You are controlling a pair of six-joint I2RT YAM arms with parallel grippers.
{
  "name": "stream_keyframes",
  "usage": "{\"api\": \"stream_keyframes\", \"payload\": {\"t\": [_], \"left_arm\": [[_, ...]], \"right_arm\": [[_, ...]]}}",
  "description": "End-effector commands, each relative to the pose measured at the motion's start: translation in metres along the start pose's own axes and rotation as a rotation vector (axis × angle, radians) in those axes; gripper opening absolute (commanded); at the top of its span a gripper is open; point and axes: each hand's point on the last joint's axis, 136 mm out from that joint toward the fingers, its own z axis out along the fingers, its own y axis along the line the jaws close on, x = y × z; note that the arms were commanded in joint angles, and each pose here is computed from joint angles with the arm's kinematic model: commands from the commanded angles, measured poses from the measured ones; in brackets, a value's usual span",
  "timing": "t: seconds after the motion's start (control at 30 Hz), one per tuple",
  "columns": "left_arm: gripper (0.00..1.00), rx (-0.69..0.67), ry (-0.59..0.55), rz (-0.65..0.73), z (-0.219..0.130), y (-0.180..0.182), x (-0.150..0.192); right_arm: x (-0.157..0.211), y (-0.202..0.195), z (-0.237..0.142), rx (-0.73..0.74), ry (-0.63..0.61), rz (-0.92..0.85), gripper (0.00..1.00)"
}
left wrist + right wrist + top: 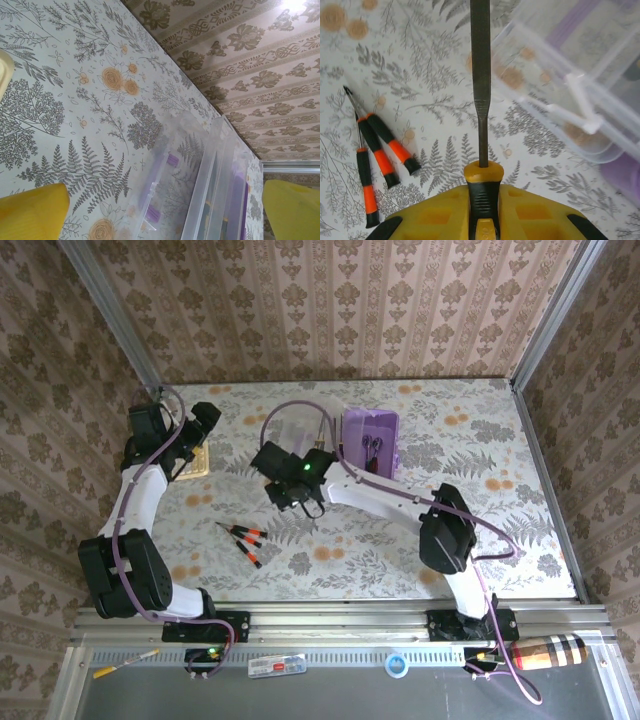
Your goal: Pack the tool kit
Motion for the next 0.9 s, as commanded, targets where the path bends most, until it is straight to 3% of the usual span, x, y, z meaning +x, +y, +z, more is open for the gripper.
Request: {"api": "stream_keyframes", "payload": {"t": [0.0, 0.5, 0.87], "left_arm": [[1.0, 0.033, 0.026, -0.003, 0.006, -0.008, 0.007], [1.0, 0.08, 0.31, 0.146, 0.05, -0.051, 0.105], [1.0, 0.072, 0.384, 0.211, 0.057, -0.058, 0.134]], "right_arm": [[-0.028, -0.022, -0.031, -0.034, -0.067, 0.086, 0.2], [-0.049, -0.162, -0.005, 0.045, -0.11, 0.494, 0.21], [-0.025, -0.193, 0.043, 0.084, -0.006, 0.572, 0.2]]}}
